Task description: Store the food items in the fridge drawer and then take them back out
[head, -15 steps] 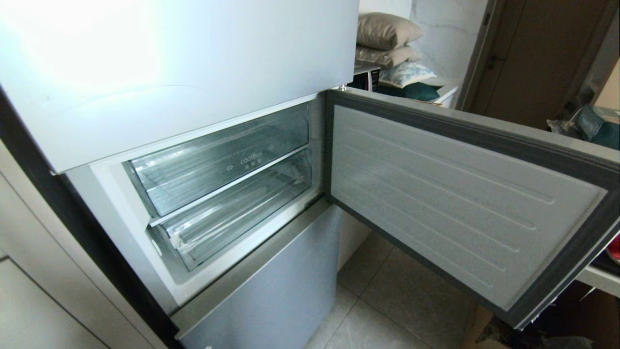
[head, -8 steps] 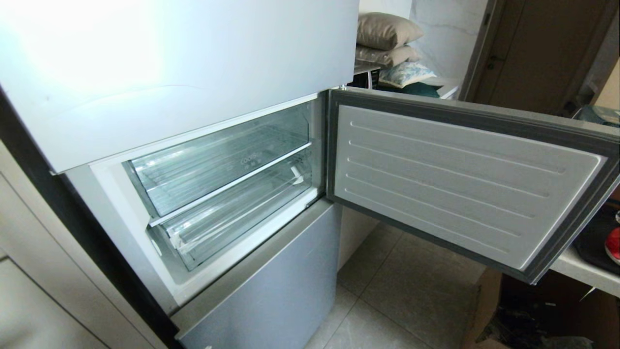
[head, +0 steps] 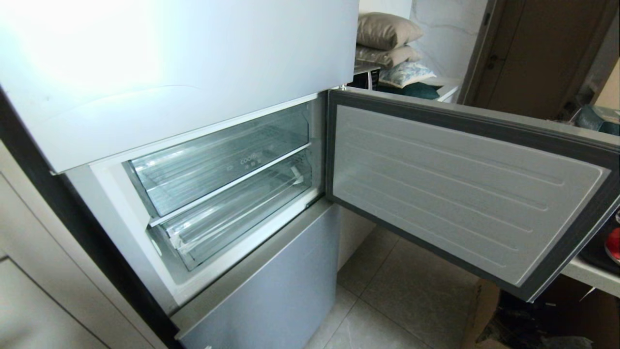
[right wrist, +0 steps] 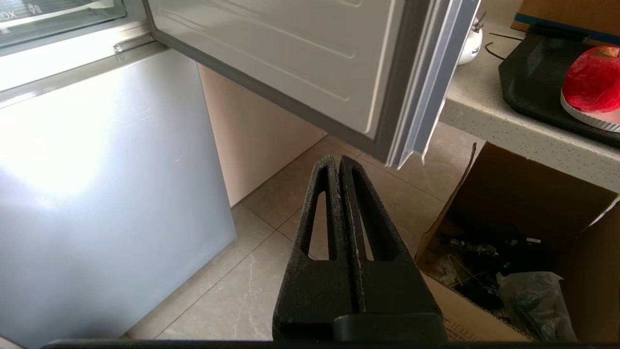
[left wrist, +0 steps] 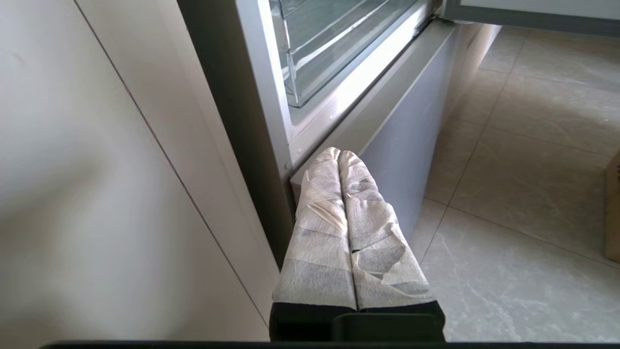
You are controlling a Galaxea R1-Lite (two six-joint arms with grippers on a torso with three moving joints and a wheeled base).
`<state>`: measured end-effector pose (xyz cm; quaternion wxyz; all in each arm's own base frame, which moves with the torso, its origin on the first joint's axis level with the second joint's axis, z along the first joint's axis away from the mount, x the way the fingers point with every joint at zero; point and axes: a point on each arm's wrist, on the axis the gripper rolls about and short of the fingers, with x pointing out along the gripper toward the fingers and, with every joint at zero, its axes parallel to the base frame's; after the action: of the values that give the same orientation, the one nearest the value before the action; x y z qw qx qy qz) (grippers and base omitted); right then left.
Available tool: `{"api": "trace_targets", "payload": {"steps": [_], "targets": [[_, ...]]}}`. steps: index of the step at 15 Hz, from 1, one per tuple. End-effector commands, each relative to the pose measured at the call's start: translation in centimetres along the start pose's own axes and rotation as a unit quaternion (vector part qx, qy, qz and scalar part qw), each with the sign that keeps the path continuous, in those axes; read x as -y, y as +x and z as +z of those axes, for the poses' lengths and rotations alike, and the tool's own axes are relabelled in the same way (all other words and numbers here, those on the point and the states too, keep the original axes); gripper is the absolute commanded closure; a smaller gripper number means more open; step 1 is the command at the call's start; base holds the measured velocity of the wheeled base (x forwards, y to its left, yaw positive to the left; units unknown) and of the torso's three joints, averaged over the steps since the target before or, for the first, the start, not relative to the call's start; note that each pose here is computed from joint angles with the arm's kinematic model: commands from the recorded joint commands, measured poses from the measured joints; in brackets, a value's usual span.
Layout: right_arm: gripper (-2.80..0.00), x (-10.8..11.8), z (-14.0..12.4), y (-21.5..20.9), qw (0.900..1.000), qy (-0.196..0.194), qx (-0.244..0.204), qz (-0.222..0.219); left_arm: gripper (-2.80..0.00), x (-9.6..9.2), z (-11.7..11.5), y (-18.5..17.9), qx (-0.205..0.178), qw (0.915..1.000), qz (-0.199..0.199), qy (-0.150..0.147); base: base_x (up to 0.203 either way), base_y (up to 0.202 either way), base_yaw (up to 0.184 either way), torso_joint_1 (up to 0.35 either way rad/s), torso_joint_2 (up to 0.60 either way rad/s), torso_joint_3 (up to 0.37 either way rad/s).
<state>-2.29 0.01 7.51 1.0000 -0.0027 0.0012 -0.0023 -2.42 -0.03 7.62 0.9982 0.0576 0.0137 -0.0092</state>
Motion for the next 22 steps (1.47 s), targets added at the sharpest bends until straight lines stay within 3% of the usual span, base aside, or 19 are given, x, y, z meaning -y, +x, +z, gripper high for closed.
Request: {"api": "trace_targets", "payload": {"steps": [1,2,4,17,22], "targets": [[0.0,0.0,0.0,0.01,1.0,-0.001,0.0,0.0,0.0,0.0,-0.03,0.01,0.0,1.0,0.002,-0.005,0.0,0.0,0.0,0.0,0.0,0.0],[0.0,0.0,0.0,0.01,1.0,0.0,0.0,0.0,0.0,-0.01,-0.03,0.02,0.001,0.9999,0.003,-0.013,0.0,0.0,0.0,0.0,0.0,0.0],[0.0,0.0,0.0,0.01,1.0,0.0,0.0,0.0,0.0,-0.04,-0.02,0.02,0.003,0.998,0.01,-0.062,0.0,0.0,0.0,0.0,0.0,0.0],[0.0,0.0,0.0,0.01,1.0,0.0,0.0,0.0,0.0,-0.04,-0.01,0.02,0.004,0.9981,0.011,-0.06,0.0,0.0,0.0,0.0,0.0,0.0],[0.0,0.0,0.0,0.01,1.0,0.0,0.0,0.0,0.0,-0.04,-0.01,0.02,0.004,0.9981,0.011,-0.06,0.002,-0.006,0.149,0.004,0.0,0.004]]}}
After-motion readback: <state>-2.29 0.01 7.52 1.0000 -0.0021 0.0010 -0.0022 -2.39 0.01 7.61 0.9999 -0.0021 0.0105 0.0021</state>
